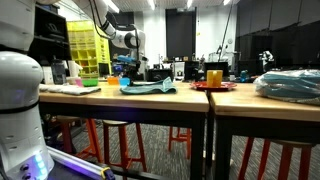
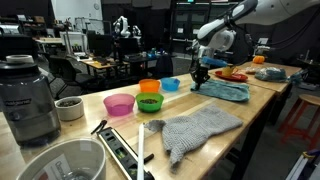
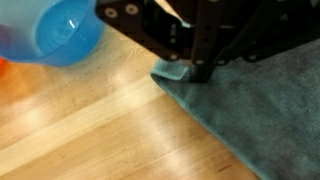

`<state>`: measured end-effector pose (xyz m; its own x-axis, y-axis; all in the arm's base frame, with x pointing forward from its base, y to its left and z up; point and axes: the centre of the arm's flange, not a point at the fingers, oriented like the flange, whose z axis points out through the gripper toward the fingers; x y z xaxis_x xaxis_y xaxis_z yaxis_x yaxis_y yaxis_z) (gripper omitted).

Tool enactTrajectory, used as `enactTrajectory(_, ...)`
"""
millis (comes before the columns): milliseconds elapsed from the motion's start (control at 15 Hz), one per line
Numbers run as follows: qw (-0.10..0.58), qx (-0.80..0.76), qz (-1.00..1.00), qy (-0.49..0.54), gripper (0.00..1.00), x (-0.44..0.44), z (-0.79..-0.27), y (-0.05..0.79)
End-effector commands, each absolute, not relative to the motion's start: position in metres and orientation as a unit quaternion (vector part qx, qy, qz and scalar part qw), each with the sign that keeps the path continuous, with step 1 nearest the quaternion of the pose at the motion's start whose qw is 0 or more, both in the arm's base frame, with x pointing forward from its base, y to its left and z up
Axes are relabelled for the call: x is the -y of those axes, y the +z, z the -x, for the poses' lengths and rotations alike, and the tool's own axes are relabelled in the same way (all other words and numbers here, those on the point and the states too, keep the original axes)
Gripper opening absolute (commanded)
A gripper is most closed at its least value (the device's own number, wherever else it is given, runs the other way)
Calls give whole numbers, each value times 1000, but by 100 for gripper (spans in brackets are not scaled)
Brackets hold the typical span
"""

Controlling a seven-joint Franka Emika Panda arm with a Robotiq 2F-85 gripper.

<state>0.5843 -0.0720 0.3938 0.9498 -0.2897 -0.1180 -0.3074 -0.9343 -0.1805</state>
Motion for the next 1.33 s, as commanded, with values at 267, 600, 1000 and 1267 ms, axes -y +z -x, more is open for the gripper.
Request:
enactTrajectory(267,105,-134,985,26,0,54,-589,412)
enactTrajectory(600,101,-117,988,-3,0,40,-607,430)
enactTrajectory(1000,99,-88,991,-9,0,11,-621,429)
enactTrajectory(1267,98,-73,992,0,0,-7,-629,419)
